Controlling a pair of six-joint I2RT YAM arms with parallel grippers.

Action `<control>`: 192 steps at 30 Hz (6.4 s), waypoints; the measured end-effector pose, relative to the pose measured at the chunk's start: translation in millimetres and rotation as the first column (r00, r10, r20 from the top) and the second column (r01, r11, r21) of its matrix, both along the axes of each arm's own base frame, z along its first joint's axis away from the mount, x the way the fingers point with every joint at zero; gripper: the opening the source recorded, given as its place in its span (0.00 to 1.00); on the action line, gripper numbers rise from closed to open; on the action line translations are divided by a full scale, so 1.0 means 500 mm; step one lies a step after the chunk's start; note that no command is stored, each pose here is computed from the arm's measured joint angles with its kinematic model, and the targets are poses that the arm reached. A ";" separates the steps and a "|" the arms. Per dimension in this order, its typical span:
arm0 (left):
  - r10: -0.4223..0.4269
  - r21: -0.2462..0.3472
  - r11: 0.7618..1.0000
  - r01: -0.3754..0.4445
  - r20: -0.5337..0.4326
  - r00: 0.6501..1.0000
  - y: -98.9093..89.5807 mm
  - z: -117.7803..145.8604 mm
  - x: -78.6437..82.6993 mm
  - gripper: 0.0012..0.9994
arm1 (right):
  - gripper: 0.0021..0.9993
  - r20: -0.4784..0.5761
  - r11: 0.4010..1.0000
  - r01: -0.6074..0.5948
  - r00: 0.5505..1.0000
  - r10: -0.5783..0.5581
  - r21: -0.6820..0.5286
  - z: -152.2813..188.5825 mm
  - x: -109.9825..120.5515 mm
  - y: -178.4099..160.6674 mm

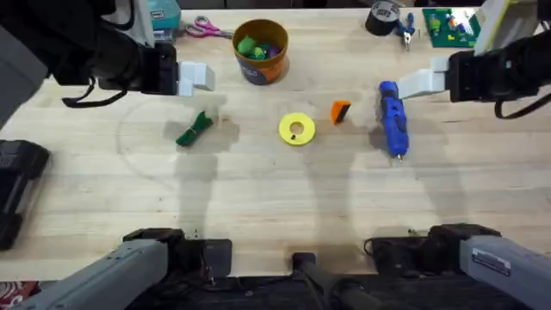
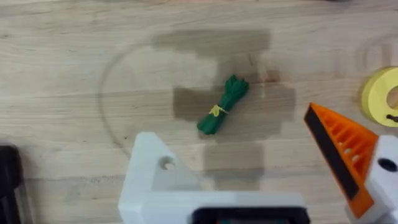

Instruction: Pick up the gripper from the table and insert it into the empty holder that is missing its gripper. Then pick up a screw, insert it into the mounting hole, and use the screwdriver to tighten it. Finally, clean up the table by picking up the vegetable and placing it into the bucket.

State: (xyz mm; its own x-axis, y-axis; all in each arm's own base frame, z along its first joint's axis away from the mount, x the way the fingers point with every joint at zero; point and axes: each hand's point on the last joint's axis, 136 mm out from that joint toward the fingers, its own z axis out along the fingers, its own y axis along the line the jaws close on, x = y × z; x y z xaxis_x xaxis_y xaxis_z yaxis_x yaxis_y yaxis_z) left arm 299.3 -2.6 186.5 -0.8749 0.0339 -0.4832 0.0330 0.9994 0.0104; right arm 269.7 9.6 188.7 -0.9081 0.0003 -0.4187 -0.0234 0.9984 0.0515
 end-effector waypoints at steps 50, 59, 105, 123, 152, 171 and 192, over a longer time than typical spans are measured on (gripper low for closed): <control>-0.475 -0.030 0.859 0.511 -0.418 0.774 0.079 -0.295 0.021 0.81 | 1.00 0.027 1.000 0.000 1.000 0.000 0.000 0.006 0.012 0.000; -0.495 -0.055 0.853 0.519 -0.397 0.773 0.067 -0.294 0.023 0.00 | 1.00 0.027 1.000 0.000 1.000 0.000 0.000 0.006 0.012 0.000; -0.324 0.110 0.944 0.310 0.140 0.936 0.025 0.248 -0.008 0.00 | 1.00 0.024 1.000 0.000 1.000 0.000 0.000 0.006 0.011 0.000; -0.306 0.113 0.950 0.291 0.150 0.940 0.028 0.254 -0.011 0.99 | 1.00 0.024 1.000 0.000 1.000 0.000 0.000 0.006 0.010 0.000; -0.024 -0.125 0.989 0.082 0.406 0.914 0.016 0.347 0.079 0.99 | 1.00 -0.299 1.000 0.000 0.954 0.000 0.000 -0.040 -0.143 0.000; -0.032 -0.101 0.991 0.088 0.460 0.887 0.010 0.348 0.092 0.99 | 1.00 -0.435 1.000 0.000 0.901 0.000 0.000 -0.044 -0.215 0.000; -0.111 -0.050 0.973 0.224 0.754 0.648 -0.052 0.157 -0.071 0.99 | 1.00 -0.434 1.000 0.000 0.901 0.000 0.000 -0.044 -0.214 0.000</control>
